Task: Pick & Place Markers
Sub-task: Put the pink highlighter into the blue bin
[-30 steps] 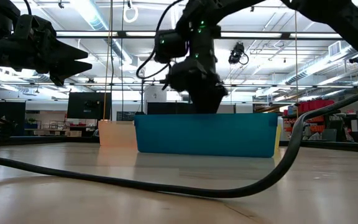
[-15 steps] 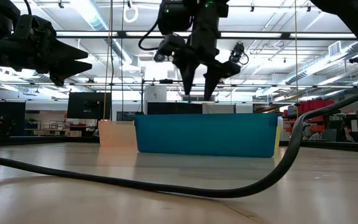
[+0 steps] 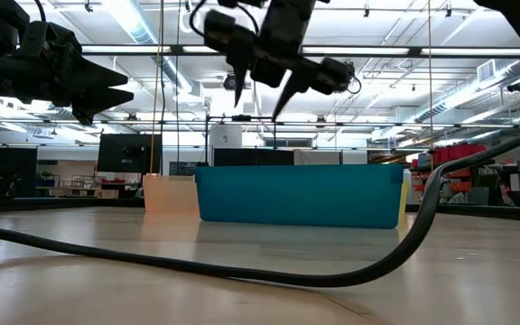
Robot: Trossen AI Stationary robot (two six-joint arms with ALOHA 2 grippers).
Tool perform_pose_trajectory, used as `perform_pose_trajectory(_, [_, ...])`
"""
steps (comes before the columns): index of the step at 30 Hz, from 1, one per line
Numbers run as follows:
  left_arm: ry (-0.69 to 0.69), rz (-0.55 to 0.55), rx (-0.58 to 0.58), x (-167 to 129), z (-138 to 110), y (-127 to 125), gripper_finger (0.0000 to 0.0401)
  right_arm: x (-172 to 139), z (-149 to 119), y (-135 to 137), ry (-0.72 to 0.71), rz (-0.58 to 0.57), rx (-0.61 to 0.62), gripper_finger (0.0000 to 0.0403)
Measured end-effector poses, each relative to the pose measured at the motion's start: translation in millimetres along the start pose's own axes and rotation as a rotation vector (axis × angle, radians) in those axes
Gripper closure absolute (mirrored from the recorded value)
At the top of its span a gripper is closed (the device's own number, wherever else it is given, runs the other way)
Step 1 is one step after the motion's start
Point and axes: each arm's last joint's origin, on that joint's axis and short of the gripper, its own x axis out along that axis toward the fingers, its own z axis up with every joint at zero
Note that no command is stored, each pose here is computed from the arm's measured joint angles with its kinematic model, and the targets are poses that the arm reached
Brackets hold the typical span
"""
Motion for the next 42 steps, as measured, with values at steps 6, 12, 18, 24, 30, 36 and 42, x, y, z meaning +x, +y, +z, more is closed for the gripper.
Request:
perform_pose_trajectory(6, [0.0,0.0,0.0,0.0,0.0,0.0,0.0179,2.4,-14.0,5.7,0.007,0.034,0.015,0.0184])
perform_pose_trajectory(12, [0.0,0.0,0.0,0.0,-0.1,0.0,0.0179,2.7,-14.8,5.4,0.008,0.029,0.014,0.0184])
perform_pose_trajectory(18, [0.0,0.0,0.0,0.0,0.0,0.0,0.0179,7.4,-27.5,3.1,0.022,-0.005,0.049,0.0184])
perform_pose_trajectory(24, [0.0,0.0,0.0,0.0,0.0,0.0,0.0179,17.6,-45.8,-2.9,0.069,-0.066,0.071,0.0184])
perform_pose_trajectory(30, [0.001,0.0,0.0,0.0,0.0,0.0,0.0179,20.8,-67.0,-2.1,0.093,-0.073,0.096,0.0184])
perform_pose_trajectory(36, [0.0,0.0,0.0,0.0,0.0,0.0,0.0179,24.4,-100.9,-2.3,0.122,-0.082,0.125,0.0184])
perform_pose_trajectory(42, [0.0,0.0,-0.001,0.0,0.0,0.0,0.0179,27.2,-135.6,-6.0,0.14,-0.104,0.167,0.0184])
